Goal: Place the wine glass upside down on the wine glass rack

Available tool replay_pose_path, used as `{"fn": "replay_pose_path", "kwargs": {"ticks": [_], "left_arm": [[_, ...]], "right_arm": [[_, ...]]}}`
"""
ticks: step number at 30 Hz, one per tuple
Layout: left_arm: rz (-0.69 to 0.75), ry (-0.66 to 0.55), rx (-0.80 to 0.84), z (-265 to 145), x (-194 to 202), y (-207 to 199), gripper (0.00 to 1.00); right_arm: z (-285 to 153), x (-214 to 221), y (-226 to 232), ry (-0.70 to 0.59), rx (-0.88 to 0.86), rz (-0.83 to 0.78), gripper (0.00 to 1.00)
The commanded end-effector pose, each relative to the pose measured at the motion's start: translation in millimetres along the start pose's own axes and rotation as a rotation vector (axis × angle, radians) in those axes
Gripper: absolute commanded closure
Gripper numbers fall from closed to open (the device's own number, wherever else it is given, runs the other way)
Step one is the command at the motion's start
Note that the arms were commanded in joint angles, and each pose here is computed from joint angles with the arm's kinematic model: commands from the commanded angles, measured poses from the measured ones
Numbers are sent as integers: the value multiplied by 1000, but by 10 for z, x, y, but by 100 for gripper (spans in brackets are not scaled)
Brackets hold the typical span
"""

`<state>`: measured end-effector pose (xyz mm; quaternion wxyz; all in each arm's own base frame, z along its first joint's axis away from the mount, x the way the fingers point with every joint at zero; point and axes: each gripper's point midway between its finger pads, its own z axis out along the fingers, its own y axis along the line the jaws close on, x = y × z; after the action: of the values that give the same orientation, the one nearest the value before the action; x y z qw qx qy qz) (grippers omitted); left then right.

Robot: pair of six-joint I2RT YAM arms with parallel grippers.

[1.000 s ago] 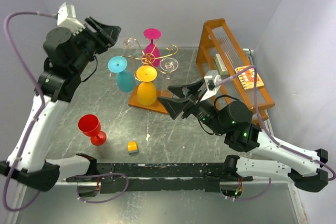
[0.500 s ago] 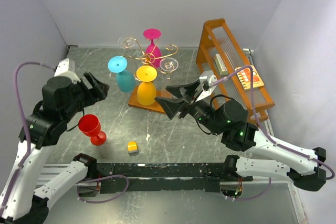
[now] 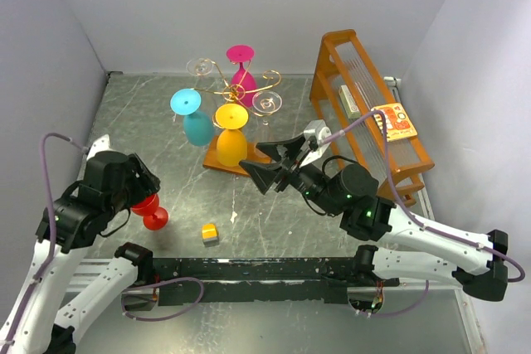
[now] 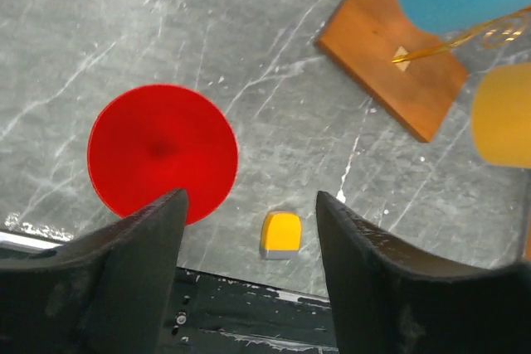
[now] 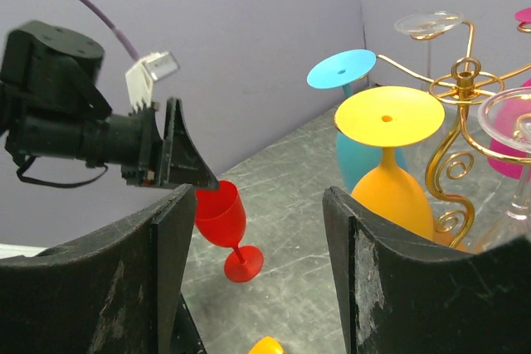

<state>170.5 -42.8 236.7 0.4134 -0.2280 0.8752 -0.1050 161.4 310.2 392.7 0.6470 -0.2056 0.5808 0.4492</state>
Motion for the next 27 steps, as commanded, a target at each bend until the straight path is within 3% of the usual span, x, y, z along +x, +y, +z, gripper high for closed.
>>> {"fn": "replay_pose_path", "kwargs": {"ticks": [1, 4, 16, 25, 27], "left_arm": [[-13, 37, -71, 171, 159, 121, 33], [-1, 67, -113, 327, 239, 152, 46], [30, 108, -147, 647, 376, 138, 61], [58, 114, -170, 706, 368, 152, 92], [60, 112, -149, 691, 346, 108, 93]], "right_arm": [[15, -70, -24, -46, 13, 13, 37], [6, -80, -43, -46, 23, 8, 37], [-46, -91, -113, -44, 53, -16, 37], [-103, -137, -137, -55, 62, -11, 37], [-112, -143, -134, -55, 60, -9, 37]]}}
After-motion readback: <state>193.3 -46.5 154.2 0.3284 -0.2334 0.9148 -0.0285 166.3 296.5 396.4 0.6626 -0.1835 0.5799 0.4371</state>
